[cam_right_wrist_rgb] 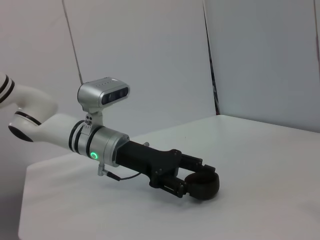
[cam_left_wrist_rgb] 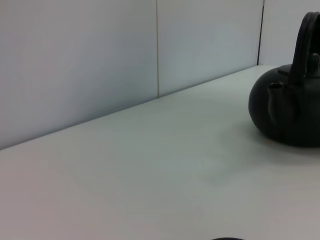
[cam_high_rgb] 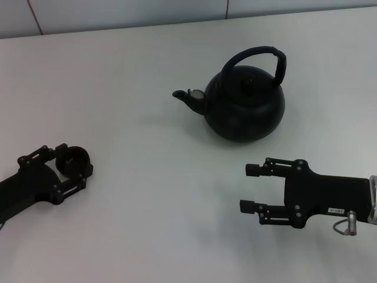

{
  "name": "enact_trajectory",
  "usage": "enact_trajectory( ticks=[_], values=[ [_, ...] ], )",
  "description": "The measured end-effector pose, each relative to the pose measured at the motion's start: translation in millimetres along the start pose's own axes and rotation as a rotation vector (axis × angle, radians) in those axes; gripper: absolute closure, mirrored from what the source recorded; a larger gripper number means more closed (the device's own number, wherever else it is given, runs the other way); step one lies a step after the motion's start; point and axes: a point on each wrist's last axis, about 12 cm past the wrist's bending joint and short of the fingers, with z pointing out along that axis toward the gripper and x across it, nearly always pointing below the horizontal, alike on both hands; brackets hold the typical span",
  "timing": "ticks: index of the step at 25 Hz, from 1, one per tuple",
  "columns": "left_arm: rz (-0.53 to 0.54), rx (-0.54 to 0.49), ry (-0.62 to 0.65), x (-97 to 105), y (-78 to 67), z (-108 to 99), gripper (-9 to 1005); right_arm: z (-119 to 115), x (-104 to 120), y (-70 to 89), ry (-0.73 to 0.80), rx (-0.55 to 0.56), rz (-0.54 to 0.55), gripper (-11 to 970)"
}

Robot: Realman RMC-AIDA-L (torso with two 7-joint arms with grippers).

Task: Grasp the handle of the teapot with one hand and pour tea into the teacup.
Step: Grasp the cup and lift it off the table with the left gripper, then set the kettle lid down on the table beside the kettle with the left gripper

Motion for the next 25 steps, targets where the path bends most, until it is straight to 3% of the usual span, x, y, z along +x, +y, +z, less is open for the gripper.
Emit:
enact_trajectory(
  ticks=[17,25],
  values=[
    [0.019,0.058,-0.055,-14,-1.2,7,303,0,2,2.8,-0.002,0.001,0.011,258],
    [0.055,0.163,-0.088,-39,-7.6,44,289,-1,5,5.4,-0.005,0.003,0.023,260]
  ],
)
